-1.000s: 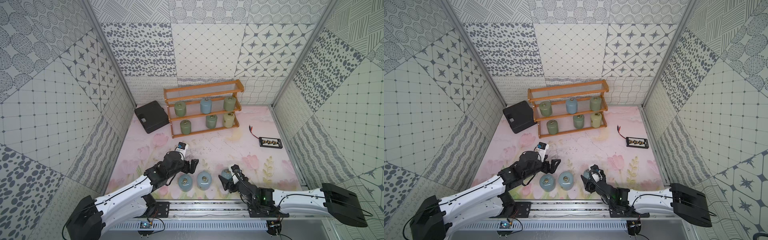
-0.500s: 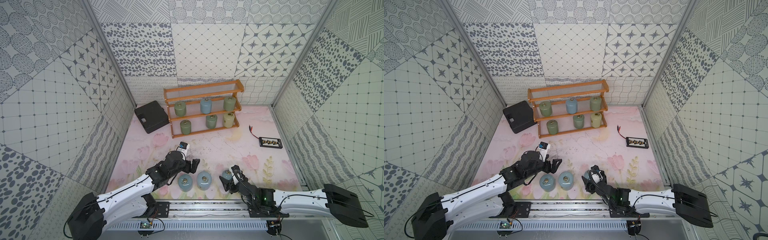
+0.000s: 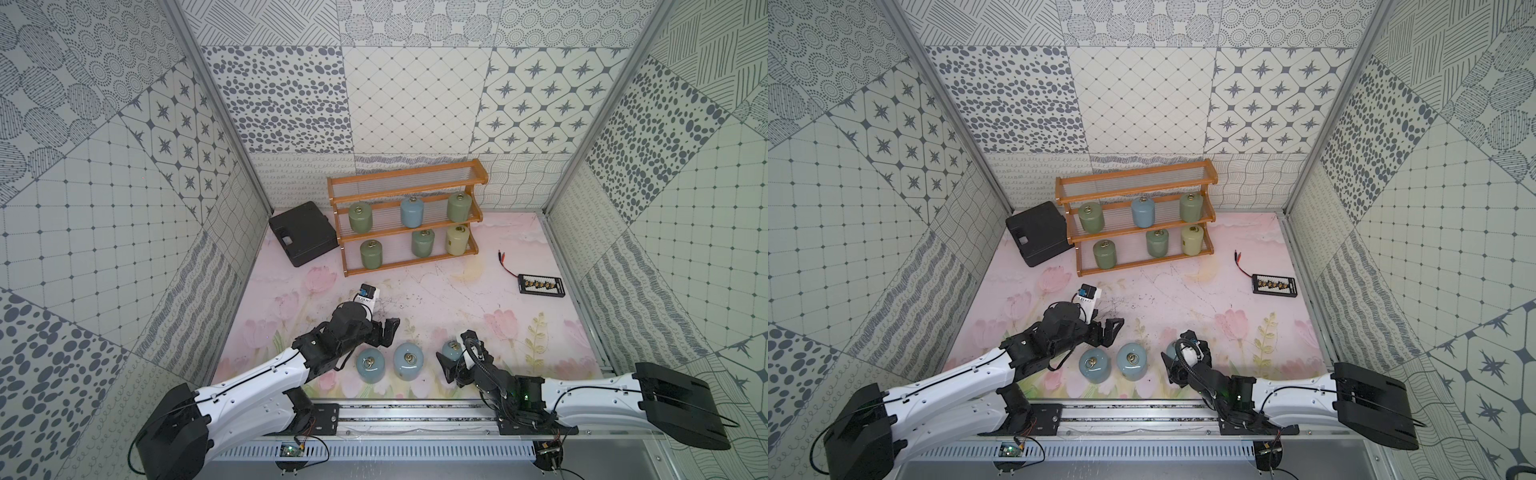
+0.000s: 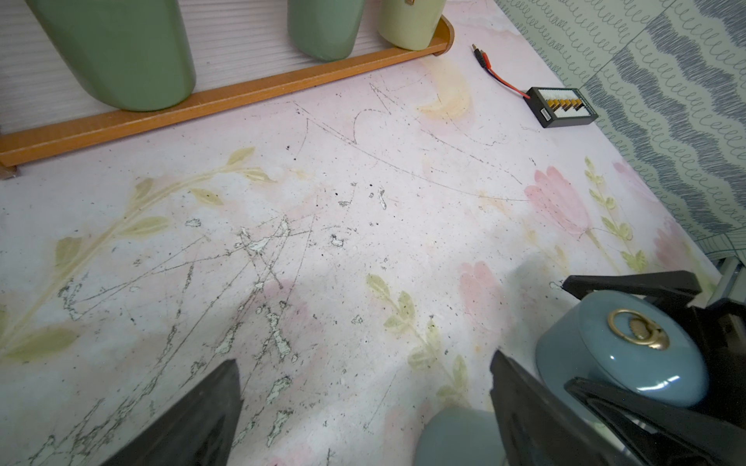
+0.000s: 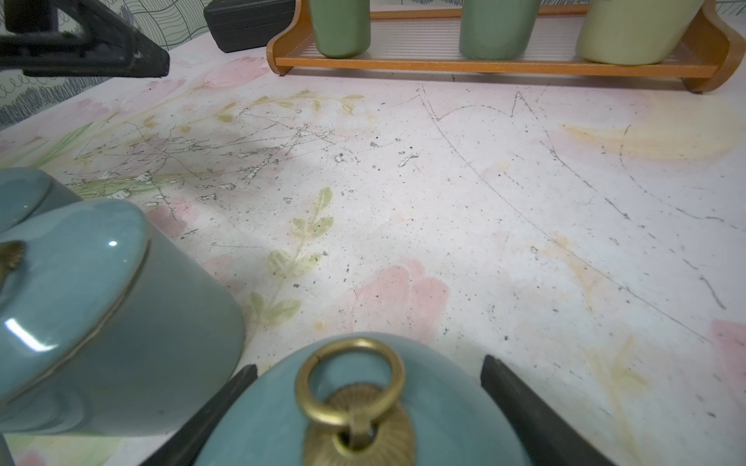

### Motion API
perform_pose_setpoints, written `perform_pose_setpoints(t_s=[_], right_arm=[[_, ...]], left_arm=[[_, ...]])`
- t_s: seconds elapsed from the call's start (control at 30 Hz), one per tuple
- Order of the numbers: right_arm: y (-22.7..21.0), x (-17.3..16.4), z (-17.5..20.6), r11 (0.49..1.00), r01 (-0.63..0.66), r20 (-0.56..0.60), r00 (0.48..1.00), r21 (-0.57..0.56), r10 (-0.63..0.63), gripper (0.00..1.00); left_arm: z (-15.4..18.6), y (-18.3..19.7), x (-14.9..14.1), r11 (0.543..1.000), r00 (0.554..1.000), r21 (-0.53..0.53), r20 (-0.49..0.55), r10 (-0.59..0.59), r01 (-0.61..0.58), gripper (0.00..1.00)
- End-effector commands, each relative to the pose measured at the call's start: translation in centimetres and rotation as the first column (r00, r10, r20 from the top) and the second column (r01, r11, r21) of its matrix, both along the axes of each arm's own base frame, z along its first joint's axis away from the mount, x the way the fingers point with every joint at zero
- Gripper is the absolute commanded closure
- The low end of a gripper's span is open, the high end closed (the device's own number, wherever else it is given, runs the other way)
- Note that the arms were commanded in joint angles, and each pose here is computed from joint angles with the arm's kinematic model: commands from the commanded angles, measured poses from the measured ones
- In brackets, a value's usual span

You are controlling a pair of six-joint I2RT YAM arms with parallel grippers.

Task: Remove the tea canisters from the shelf
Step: Place the tea canister at the center of the board.

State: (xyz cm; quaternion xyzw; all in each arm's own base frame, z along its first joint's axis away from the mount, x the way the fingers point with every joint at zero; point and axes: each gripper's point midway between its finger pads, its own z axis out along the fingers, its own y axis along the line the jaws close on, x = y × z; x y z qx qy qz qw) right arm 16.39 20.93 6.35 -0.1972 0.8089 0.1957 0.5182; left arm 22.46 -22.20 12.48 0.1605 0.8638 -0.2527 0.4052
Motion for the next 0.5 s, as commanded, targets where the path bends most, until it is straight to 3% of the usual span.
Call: perform_pose_setpoints(t_s=[0.0, 0.47], right_arm=[[-0.16, -0.09, -0.04, 0.999, 0.006, 0.000, 1.000, 0.035, -0.006, 0.10], [-0.47, -0.06, 0.08, 0.999, 0.021, -0.006, 1.000, 0.039, -0.021, 0.05]], left_arm=[[1.25, -0.41, 0.57, 1.000, 0.999, -0.023, 0.043, 0.002, -0.001, 0.00], [0.81, -0.18, 0.58, 1.000, 0.999, -0.010, 0.041, 0.008, -0.007, 0.00]])
